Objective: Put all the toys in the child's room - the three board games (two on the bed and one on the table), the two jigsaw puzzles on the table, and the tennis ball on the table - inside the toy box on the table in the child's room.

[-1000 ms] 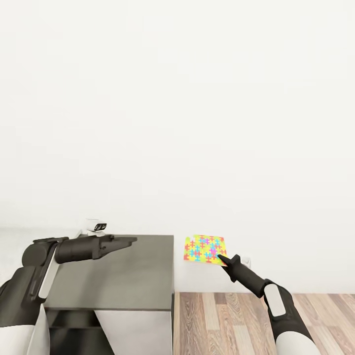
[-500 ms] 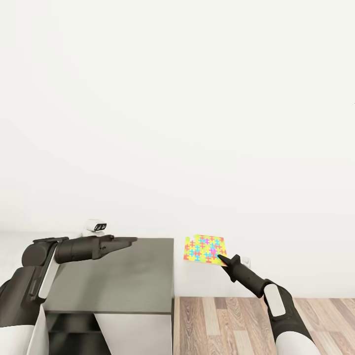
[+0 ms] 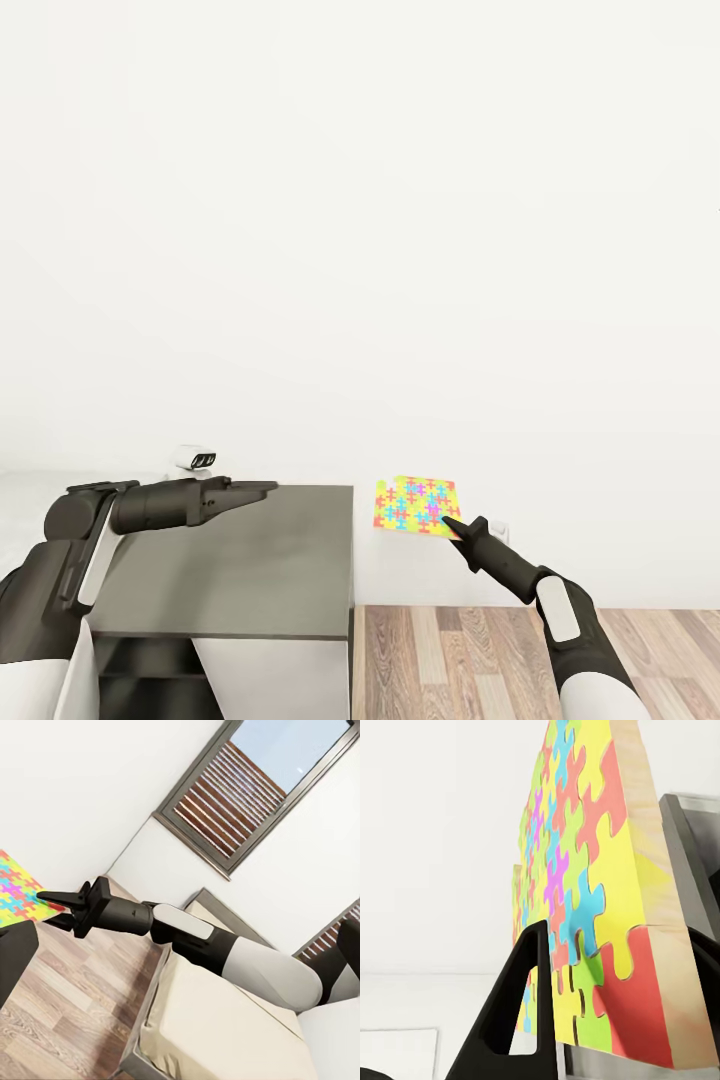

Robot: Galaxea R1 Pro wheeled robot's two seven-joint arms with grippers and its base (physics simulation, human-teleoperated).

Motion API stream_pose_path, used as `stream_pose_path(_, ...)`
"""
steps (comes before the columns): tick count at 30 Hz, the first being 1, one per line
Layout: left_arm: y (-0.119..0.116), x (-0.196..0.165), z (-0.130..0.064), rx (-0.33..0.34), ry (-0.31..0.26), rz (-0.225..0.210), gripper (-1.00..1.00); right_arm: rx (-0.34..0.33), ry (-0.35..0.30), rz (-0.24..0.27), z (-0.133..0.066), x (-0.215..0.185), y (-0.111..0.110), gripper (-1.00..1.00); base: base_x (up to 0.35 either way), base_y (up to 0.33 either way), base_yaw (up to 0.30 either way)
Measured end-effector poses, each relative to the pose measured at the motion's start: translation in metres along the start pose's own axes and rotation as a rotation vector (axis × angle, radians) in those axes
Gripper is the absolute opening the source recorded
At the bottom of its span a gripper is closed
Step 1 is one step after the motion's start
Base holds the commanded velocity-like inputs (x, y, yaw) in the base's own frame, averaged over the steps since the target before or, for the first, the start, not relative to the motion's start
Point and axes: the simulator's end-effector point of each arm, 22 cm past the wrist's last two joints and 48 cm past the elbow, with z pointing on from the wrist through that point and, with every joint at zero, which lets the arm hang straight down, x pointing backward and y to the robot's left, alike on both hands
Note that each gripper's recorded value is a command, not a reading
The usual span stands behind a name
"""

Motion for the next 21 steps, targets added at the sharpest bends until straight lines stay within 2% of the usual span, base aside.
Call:
stream_pose_path(16, 0.0002, -0.0003, -0.0005, -0.001, -0.001, 0.0, 1.0, 0.0, 0.003, -0.002, 0.0011, 0.0011, 0.0006, -1.0, 0.0, 0.0, 0.001)
stream_pose_path(21, -0.0005, -0.001, -0.0012, 0.0, -0.003, 0.002, 1.0, 0.001, 0.004, -0.004, 0.0013, 0.0013, 0.0008, -1.0, 0.0, 0.0, 0.178)
